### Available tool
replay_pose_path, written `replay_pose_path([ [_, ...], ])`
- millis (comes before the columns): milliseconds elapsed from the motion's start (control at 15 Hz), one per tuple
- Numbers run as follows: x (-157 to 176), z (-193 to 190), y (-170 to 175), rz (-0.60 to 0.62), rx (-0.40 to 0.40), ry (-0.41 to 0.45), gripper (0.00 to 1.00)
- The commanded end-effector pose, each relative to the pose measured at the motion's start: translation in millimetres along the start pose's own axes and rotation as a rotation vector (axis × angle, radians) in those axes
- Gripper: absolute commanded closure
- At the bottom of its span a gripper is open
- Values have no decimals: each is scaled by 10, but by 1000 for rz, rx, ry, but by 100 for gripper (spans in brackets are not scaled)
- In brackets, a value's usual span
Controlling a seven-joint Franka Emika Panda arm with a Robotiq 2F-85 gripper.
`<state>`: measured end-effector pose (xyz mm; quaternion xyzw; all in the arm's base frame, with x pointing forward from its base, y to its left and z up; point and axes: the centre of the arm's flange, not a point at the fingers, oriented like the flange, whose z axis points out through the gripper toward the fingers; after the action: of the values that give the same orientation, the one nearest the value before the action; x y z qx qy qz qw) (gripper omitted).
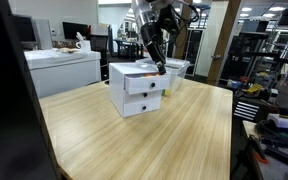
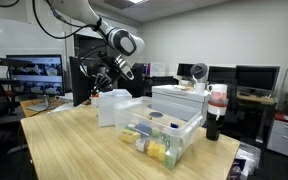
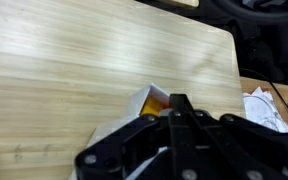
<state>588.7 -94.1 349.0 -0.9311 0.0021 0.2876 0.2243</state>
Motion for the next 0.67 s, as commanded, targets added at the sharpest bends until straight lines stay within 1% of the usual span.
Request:
replay_pose_path([
  [0, 105, 5, 134, 25, -7, 55, 95],
  [133, 82, -39, 126, 18, -83, 148, 96],
  [333, 8, -188, 51, -13, -171, 261, 96],
  [600, -64, -209, -75, -65, -320, 422, 95],
])
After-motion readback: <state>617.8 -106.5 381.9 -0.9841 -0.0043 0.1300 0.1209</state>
